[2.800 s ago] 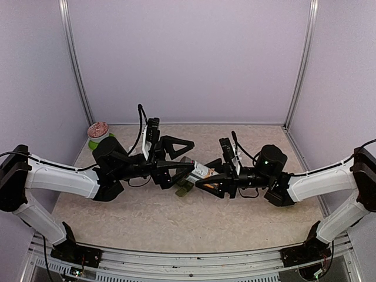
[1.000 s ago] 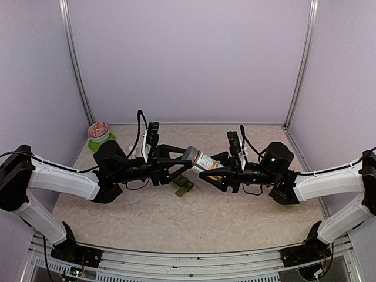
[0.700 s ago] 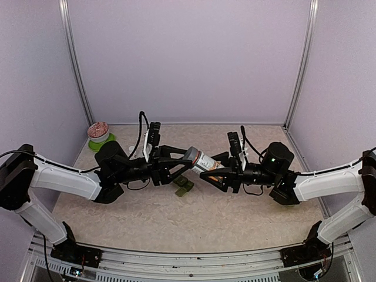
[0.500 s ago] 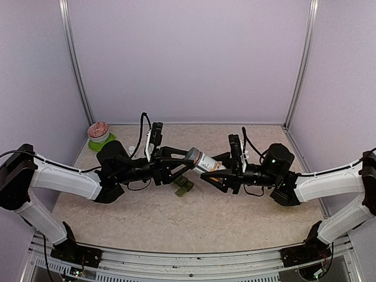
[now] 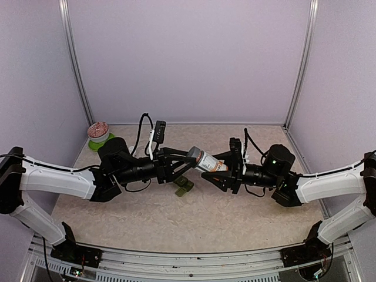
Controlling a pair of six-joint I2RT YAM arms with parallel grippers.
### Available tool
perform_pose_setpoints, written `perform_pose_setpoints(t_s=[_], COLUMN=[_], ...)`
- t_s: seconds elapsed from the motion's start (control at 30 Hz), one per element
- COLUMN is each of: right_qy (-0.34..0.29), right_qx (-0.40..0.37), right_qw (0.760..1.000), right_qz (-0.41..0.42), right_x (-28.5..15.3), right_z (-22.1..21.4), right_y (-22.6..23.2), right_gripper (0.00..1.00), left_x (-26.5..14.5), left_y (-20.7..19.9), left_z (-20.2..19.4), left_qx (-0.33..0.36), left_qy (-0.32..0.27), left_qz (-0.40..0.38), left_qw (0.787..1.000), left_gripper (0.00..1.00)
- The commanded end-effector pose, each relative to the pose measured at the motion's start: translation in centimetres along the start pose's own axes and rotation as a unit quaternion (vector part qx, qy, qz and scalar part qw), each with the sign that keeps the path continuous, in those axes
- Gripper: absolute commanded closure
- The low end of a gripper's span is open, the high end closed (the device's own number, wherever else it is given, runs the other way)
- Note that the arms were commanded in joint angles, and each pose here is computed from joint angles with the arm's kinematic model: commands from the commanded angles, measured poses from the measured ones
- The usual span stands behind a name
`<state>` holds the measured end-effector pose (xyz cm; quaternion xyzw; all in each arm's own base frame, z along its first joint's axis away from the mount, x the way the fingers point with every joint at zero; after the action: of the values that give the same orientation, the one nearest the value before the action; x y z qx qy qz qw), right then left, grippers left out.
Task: Sort the pills into containers
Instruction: Unscrew the lid of the pill bottle from the pill bottle.
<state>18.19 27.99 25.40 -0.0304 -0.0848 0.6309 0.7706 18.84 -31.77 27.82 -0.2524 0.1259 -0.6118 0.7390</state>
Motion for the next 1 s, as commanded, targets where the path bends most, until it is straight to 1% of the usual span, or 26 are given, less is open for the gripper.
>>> perform_pose_setpoints(t_s=[0.0,0.17,0.3,0.4,0.43,0.53,0.57,0.6,0.67,0.8,0.97], right_qy=[0.005,0.007,-0.002,-0.012,-0.015,-0.021,-0.022,-0.025,-0.029,-0.042,-0.051], right_qx=[-0.019,-0.025,-0.022,-0.015,-0.014,-0.004,-0.001,0.003,0.011,0.034,0.059], right_qw=[1.000,0.999,1.000,1.000,1.000,1.000,1.000,1.000,0.999,0.998,0.994], right_qz=[-0.015,-0.021,-0.007,0.003,0.005,0.013,0.016,0.020,0.026,0.043,0.070], right_x=[-0.7,-0.8,-0.6,-0.6,-0.7,-0.8,-0.9,-0.9,-0.9,-0.5,0.5], right_z=[-0.1,-0.3,0.1,0.6,0.7,1.0,1.1,1.1,1.2,1.2,0.9], right_y=[0.0,0.0,0.1,0.2,0.3,0.5,0.6,0.7,0.8,0.9,1.3], right_gripper=[0.90,0.91,0.92,0.92,0.92,0.92,0.92,0.92,0.92,0.92,0.92], left_x=[-0.4,-0.4,0.0,-0.1,-0.2,-0.5,-0.6,-0.7,-0.8,-0.5,-0.1], left_y=[-0.7,-0.7,-1.0,-1.1,-1.2,-1.4,-1.5,-1.6,-1.8,-2.4,-2.9], left_z=[3.2,3.7,3.6,3.5,3.5,3.6,3.6,3.7,3.7,3.4,2.2], left_qx=[0.011,0.000,0.000,0.008,0.011,0.028,0.035,0.043,0.058,0.092,0.105], left_qy=[-0.063,-0.068,-0.058,-0.062,-0.064,-0.069,-0.072,-0.074,-0.073,-0.065,-0.045], left_qz=[0.025,0.038,0.017,0.011,0.009,0.004,0.003,0.000,-0.009,-0.058,-0.123], left_qw=[0.998,0.997,0.998,0.998,0.998,0.997,0.997,0.996,0.996,0.992,0.986], left_gripper=[0.62,0.61,0.50,0.38,0.31,0.14,0.06,0.02,0.01,0.01,0.01])
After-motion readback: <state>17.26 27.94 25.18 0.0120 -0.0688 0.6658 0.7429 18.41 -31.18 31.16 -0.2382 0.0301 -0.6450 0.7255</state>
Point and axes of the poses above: each gripper's point midway between its finger pads, its own x axis out along the fingers, its own y axis along the line the jaws close on, z = x × y, the point moved 8 cm from there along -x, back along the fingers, and after that the axes turned 6 degrees about -x, right-handed, at the moved point
